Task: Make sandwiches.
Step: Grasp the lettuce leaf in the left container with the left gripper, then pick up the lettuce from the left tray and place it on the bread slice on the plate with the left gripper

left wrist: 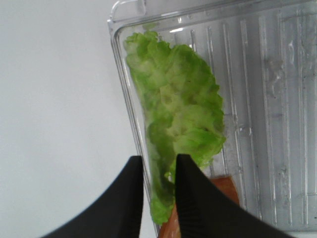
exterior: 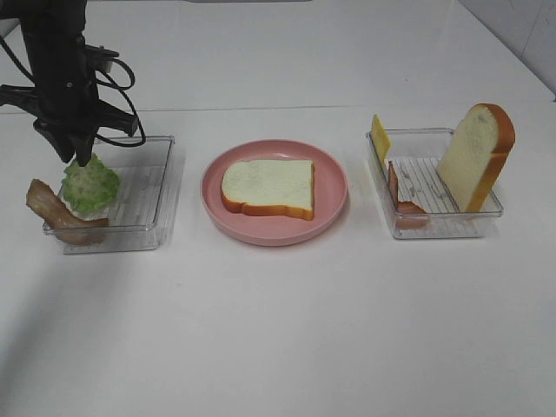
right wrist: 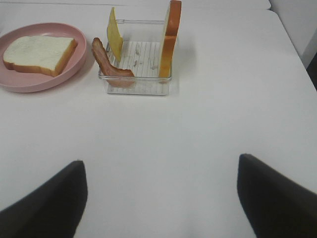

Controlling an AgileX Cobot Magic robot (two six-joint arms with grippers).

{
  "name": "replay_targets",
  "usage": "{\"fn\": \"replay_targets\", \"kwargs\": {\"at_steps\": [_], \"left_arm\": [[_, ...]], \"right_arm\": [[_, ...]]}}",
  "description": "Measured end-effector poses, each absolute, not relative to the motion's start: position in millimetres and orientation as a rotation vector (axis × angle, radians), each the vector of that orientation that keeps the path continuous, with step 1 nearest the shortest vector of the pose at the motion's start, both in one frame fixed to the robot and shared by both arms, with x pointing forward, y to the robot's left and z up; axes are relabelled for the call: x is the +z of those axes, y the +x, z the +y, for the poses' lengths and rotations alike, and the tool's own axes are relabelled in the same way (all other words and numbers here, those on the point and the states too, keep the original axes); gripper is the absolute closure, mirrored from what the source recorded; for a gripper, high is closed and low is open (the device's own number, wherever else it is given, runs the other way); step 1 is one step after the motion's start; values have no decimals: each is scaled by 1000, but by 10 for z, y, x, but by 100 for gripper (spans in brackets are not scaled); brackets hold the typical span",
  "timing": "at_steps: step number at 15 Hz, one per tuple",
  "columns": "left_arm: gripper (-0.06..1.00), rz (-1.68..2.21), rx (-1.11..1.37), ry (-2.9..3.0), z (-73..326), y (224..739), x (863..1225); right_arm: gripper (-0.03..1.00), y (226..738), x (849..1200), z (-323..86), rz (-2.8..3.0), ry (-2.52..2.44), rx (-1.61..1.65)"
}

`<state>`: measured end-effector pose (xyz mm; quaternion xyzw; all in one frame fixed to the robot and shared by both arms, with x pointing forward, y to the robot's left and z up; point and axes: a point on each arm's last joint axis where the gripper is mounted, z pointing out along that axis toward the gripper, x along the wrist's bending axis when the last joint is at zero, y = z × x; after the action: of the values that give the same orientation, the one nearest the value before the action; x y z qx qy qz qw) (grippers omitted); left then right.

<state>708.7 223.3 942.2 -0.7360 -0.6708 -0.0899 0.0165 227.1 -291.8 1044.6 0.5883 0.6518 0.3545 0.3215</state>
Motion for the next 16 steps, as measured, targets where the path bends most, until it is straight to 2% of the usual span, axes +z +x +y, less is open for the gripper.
{"fn": "replay_targets", "kwargs": {"at_steps": [2, 6, 8, 13, 15, 16], "left_arm": [[90, -2084, -282, -2288, 2235, 7087, 9422], [91, -2083, -283, -2288, 2235, 7088, 9423], [91, -2108, -318, -2305, 2234, 7083, 9586], [92, -2300, -374, -2498, 2102, 7069, 10438], [92, -2387, -224, -2649, 1947, 7066, 10648], [92, -2440, -44, -2742, 1827, 7048, 10700]], "right_arm": [[19, 2271, 10446, -2918, 1712, 1545, 931], [19, 2271, 10446, -2918, 1712, 1545, 931], [19, 2271, 10446, -2918, 1712, 1545, 931], [19, 2271, 10446, -2918, 1712, 1545, 931], [19, 2271, 10446, -2918, 1712, 1545, 931], [19, 2271, 10446, -2918, 1712, 1545, 931]]}}
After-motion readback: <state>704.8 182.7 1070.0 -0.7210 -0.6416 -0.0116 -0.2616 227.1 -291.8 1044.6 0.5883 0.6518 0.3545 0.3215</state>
